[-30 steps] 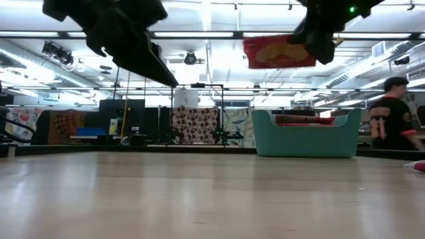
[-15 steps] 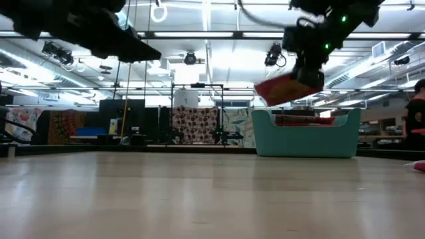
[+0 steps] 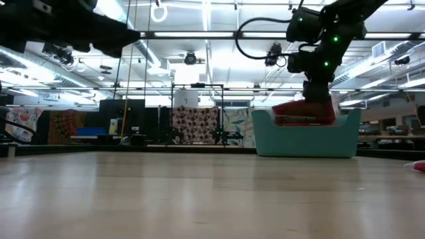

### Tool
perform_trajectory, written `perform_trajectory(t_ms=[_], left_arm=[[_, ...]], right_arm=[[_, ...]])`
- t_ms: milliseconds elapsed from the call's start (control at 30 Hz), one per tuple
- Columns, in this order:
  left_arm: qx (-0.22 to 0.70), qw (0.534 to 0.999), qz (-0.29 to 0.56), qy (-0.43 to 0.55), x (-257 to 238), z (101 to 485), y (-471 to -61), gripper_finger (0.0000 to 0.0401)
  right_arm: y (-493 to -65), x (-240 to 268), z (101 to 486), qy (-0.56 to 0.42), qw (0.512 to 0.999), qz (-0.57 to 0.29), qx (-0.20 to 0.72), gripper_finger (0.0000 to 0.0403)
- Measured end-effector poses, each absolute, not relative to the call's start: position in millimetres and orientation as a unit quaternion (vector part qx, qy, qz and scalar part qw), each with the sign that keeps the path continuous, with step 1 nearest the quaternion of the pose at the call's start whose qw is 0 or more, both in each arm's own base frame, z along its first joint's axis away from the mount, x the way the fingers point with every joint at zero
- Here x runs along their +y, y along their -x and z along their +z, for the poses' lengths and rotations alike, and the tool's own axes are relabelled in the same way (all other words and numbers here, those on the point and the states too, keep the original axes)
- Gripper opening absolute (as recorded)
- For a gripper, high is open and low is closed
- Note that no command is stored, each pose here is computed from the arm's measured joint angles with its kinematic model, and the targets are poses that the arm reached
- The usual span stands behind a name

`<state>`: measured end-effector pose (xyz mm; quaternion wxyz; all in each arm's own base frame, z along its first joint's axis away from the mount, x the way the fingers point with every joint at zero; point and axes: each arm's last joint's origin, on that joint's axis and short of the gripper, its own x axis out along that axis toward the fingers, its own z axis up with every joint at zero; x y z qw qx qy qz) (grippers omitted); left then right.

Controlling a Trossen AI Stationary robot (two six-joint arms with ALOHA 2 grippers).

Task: Sort popcorn bags into baskets
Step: Put the red popcorn bag into the green bin

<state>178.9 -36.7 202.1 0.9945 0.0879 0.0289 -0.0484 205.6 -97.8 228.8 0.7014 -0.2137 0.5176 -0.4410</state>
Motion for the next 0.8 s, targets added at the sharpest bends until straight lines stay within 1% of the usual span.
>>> perform_trajectory(t_ms=[133,233,333,433,567,667,800], left_arm=[[0.033,0.995,-0.060,-0.077,-38,201,-176,0.0151],[0.032,0.995,-0.061,-0.076,-39,201,-176,0.0151],[0.033,0.995,-0.060,-0.075,-38,201,-176,0.0151],[0.032,0.995,-0.058,-0.073,-38,201,-176,0.0151],[0.032,0.995,-0.057,-0.073,-38,201,-177,0.0151],[0.033,0.995,-0.057,-0.073,-38,201,-177,0.0151],[0.033,0.996,-0.058,-0.065,-38,201,-177,0.0151]], right_arm=[[-200,-98,241,0.138,0.699,-0.471,0.520,0.0098],[-201,-94,254,0.070,0.721,-0.451,0.522,0.0110],[-206,-86,270,-0.003,0.751,-0.421,0.509,0.0113],[-213,-72,286,-0.078,0.786,-0.366,0.492,0.0112],[-223,-44,290,-0.153,0.815,-0.264,0.493,0.0110],[-226,-22,289,-0.197,0.818,-0.203,0.501,0.0110],[-230,9,283,-0.248,0.816,-0.147,0.501,0.0110]])
